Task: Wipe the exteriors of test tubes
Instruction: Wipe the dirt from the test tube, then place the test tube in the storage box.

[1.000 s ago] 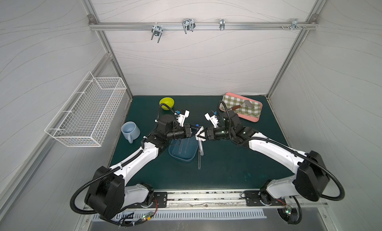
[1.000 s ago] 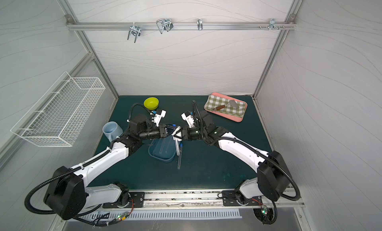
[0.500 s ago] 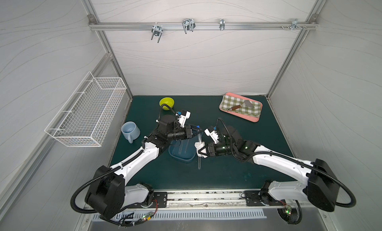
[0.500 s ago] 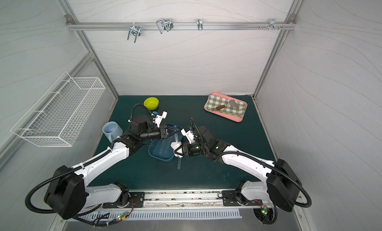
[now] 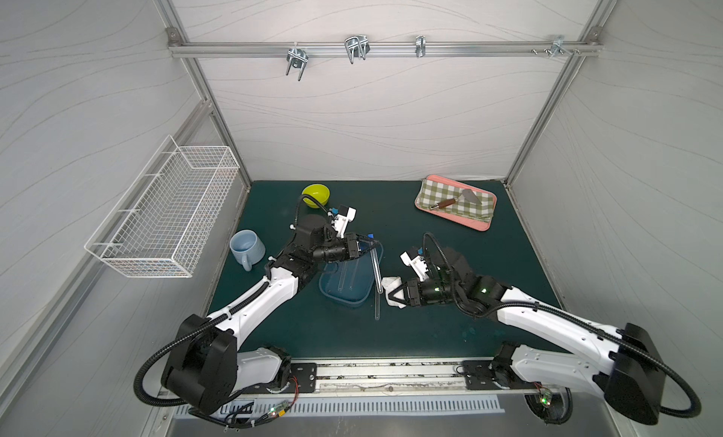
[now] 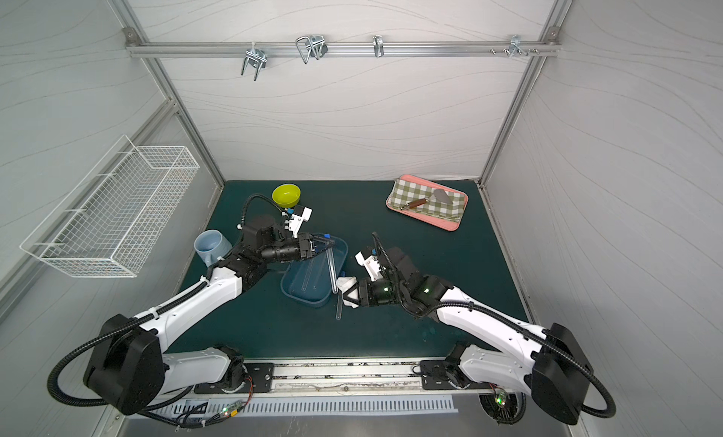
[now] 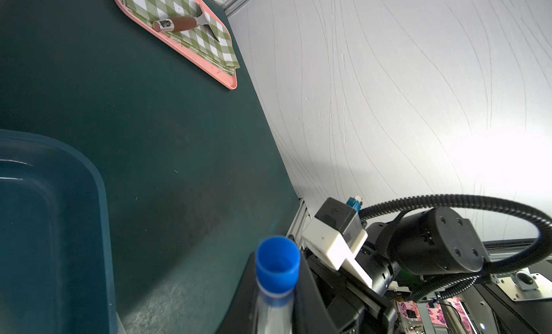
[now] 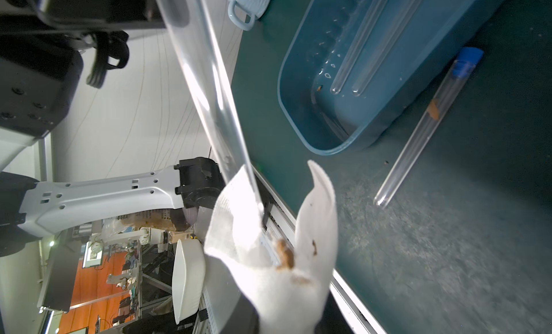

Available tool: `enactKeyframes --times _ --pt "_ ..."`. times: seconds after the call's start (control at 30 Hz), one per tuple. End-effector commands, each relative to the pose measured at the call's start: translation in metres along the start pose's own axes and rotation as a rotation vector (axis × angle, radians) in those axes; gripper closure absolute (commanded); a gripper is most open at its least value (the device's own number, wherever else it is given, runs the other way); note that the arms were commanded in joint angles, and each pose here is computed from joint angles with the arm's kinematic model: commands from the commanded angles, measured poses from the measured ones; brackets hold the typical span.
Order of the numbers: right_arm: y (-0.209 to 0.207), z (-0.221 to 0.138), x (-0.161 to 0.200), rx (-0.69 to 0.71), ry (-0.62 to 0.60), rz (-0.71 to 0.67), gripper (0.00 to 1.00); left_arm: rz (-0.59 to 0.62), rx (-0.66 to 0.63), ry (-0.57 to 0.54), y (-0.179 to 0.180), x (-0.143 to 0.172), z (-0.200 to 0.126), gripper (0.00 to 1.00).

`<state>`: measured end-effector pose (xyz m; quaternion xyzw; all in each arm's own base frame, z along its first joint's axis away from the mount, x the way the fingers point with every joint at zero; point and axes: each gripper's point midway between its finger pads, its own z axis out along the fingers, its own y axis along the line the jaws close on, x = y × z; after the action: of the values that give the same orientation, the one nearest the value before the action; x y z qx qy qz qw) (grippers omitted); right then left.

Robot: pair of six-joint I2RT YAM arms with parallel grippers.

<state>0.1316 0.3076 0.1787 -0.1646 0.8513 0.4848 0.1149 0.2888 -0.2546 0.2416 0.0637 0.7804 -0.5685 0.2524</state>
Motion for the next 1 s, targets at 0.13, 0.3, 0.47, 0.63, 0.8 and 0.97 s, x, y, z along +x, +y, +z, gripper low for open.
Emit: enactKeyframes --times 0.13,0.3,0.47,0.63,0.8,0.97 --pt "-0.018 -0.015 0.016 0.070 -0.022 0.055 0.77 0.115 0.098 -0.009 -0.038 -0.024 -0.012 0.94" --pt "-0.023 -0.025 0.015 0.082 -0.057 0.061 0.77 0.126 0.093 -0.011 -0.041 -0.029 -0.016 0.94" --pt "-0.028 -0.031 0.016 0.082 -0.079 0.076 0.78 0.137 0.099 -0.015 -0.044 -0.031 -0.020 0.93" --pt "-0.031 -0.035 0.014 0.080 -0.097 0.087 0.78 0.130 0.052 -0.005 -0.035 -0.032 -0.023 0.93" --pt "-0.038 -0.036 0.013 0.083 -0.108 0.108 0.78 0.160 -0.142 0.021 -0.001 -0.025 -0.028 0.92" --pt "-0.036 -0.041 0.006 0.080 -0.117 0.102 0.78 0.194 -0.250 0.030 0.019 -0.026 -0.030 0.92"
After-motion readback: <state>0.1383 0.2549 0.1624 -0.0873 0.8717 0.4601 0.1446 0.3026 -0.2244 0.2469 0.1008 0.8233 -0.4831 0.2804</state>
